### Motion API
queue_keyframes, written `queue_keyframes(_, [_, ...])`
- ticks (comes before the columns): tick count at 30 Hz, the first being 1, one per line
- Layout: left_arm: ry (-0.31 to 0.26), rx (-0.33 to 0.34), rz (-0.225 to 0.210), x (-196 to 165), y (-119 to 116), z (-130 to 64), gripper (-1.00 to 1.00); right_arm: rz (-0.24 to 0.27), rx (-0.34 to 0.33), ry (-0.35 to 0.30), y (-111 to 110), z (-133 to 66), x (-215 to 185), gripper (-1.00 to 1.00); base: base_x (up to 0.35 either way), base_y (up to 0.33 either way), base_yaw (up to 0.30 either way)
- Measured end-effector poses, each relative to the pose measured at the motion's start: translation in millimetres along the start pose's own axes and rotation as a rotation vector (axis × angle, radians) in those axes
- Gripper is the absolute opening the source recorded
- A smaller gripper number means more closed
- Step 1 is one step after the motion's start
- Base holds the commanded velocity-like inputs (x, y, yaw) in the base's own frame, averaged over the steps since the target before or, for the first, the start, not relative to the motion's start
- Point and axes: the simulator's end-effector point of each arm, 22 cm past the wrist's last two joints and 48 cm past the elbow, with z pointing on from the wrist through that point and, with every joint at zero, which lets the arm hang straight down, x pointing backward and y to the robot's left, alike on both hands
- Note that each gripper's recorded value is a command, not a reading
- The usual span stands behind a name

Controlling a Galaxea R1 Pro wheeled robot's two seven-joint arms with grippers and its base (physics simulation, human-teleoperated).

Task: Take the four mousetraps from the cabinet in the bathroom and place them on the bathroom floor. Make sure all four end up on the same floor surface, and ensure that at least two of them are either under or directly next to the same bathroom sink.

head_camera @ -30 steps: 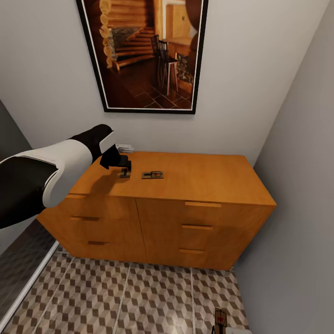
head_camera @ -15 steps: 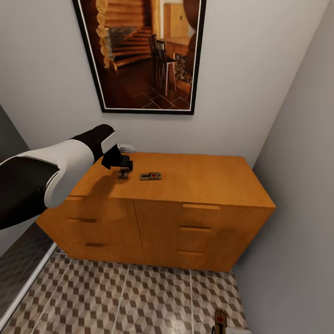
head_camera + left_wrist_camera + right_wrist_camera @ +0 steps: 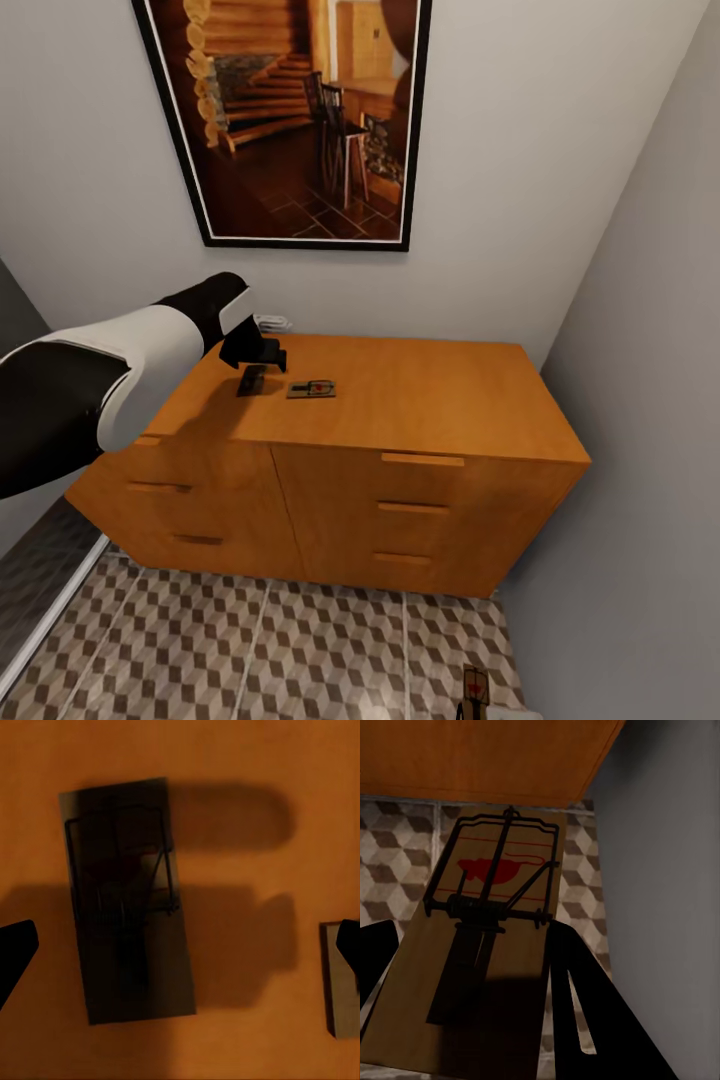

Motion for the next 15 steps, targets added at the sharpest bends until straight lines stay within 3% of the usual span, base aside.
queue_keyframes(15, [0.006,0.001,0.0,3.1,-0.4,2.9,1.0,0.0,0.0,0.0,-0.1,0.1,-0.1,-1.0,0.001,-0.001,0.071])
